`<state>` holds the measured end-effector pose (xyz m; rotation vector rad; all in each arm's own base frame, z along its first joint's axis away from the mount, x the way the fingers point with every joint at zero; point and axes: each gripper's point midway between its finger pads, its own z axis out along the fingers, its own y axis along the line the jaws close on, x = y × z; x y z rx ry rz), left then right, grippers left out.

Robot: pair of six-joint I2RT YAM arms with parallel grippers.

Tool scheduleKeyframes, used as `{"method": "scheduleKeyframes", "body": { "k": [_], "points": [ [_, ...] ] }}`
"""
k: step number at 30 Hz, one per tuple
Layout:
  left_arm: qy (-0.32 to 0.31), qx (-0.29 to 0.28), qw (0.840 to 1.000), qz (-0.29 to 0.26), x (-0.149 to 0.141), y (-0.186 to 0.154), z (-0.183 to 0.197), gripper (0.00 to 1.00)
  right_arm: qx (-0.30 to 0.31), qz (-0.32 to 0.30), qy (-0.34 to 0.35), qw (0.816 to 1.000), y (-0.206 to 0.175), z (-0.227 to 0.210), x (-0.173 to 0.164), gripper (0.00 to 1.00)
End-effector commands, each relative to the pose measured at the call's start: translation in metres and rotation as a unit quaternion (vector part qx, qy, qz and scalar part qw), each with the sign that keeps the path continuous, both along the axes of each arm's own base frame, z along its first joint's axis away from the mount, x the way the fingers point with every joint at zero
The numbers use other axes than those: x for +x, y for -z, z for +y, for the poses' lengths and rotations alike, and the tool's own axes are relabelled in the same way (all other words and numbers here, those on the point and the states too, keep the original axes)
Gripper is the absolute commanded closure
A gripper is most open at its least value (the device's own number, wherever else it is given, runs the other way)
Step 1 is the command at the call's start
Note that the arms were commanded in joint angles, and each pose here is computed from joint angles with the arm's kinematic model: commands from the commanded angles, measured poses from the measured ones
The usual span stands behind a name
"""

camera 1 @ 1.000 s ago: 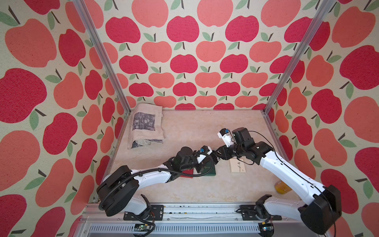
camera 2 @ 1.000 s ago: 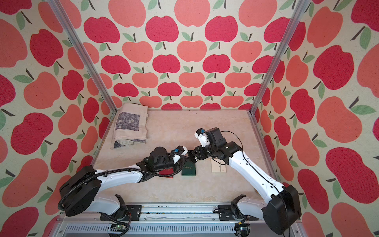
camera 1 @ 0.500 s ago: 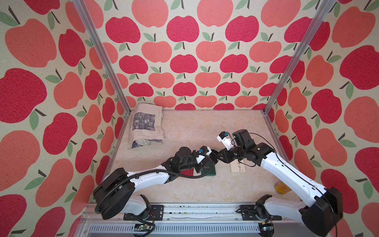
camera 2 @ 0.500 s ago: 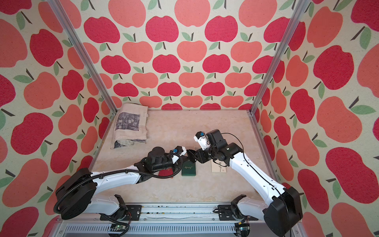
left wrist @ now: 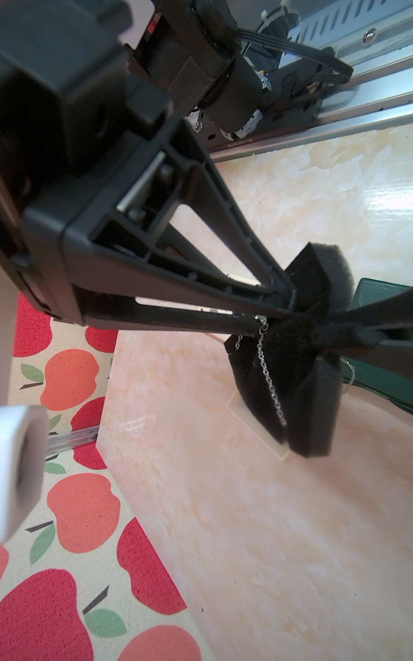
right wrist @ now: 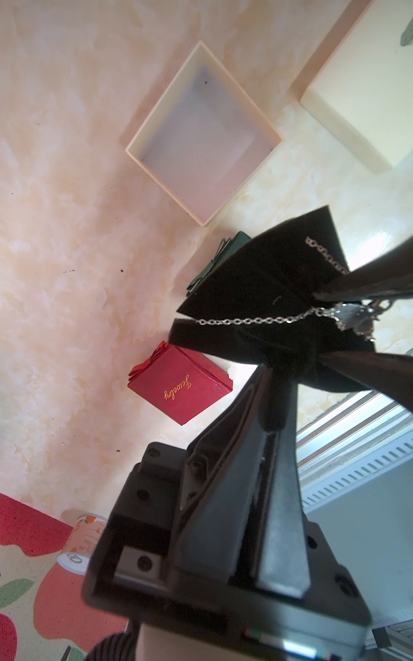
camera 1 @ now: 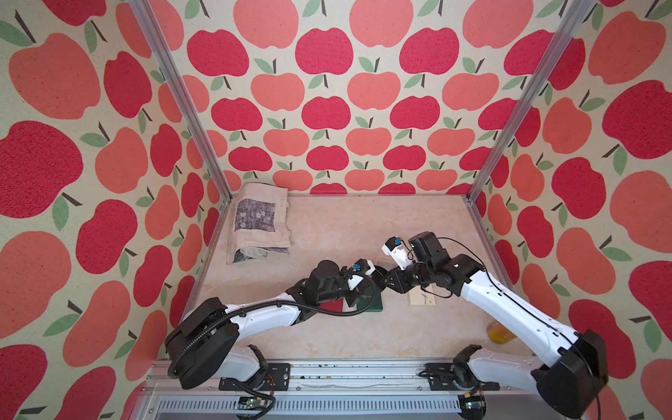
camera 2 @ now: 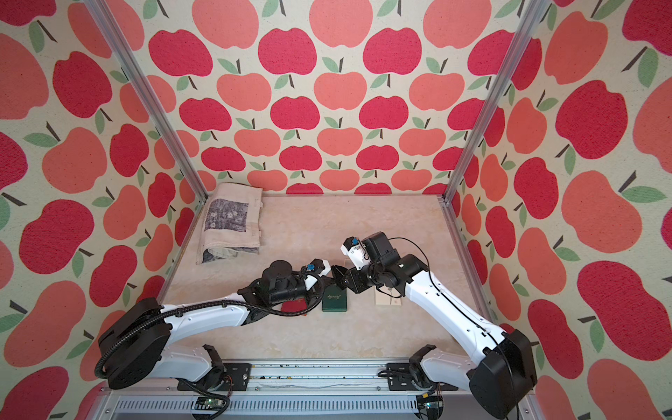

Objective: Take the necklace out of the lift-off lid jewelry box
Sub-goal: Pick up the necklace from the inner lining.

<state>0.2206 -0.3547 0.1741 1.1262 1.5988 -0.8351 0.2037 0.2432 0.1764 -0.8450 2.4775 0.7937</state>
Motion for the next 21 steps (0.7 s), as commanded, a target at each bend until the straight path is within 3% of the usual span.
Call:
{"method": "scheduleKeyframes", "body": {
  "k": [1,10,21],
  "points": [
    [0.01,-0.003,1.0,-0.014,-0.005,-0.003,0.0,1.0,-0.022,0.013,-0.004,1.0,0.011,-0.004,-0.007,0.76],
    [0.009,-0.002,1.0,-0.014,-0.005,-0.002,0.001,1.0,-0.02,0.014,-0.009,1.0,0.01,-0.001,-0.009,0.83],
    [0.014,0.005,1.0,-0.002,-0.009,0.002,0.002,1.0,0.002,-0.038,0.034,0.999,-0.025,-0.006,0.016,0.86]
  ]
}}
